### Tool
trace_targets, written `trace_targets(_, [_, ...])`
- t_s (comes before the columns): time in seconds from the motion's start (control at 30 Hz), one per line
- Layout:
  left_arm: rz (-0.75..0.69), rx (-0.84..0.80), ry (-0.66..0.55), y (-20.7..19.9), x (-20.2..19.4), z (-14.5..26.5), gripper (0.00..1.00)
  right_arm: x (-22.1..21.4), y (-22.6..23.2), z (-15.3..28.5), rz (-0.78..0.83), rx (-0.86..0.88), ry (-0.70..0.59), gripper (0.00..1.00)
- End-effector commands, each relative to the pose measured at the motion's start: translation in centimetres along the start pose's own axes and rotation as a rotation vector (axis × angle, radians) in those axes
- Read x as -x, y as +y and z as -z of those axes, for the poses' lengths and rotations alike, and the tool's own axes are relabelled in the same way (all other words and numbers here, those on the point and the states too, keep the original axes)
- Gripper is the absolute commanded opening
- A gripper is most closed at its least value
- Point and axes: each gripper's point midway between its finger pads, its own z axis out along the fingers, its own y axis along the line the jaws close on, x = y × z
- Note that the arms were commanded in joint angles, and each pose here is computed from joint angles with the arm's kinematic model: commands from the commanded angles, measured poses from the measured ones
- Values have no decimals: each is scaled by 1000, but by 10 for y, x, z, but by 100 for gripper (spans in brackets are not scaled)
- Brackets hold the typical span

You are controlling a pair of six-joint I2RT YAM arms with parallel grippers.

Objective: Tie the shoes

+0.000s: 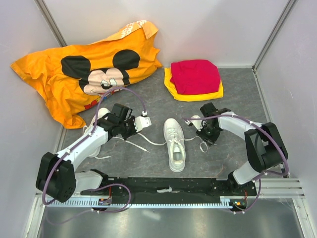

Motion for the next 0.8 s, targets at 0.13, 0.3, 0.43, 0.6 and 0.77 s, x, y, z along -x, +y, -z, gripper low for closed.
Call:
trace_targets(0.13, [44, 27, -80, 11, 30, 21, 2, 2, -17, 14, -15, -113, -25, 0])
trace_targets(0.3, [47, 65, -115, 15, 49, 56, 2, 27, -54, 91, -123, -275, -250, 0])
trace_targets(0.43, [15, 64, -179, 1, 57, 80, 1, 64, -71, 161, -121, -347, -450, 0])
trace_targets(0.6, [-50, 66, -202, -17, 55, 110, 1, 114, -65, 225, -81, -286, -651, 0])
trace_targets(0.77, [-155, 54, -284, -45, 59, 144, 1, 175, -21, 292, 74, -146, -887, 0])
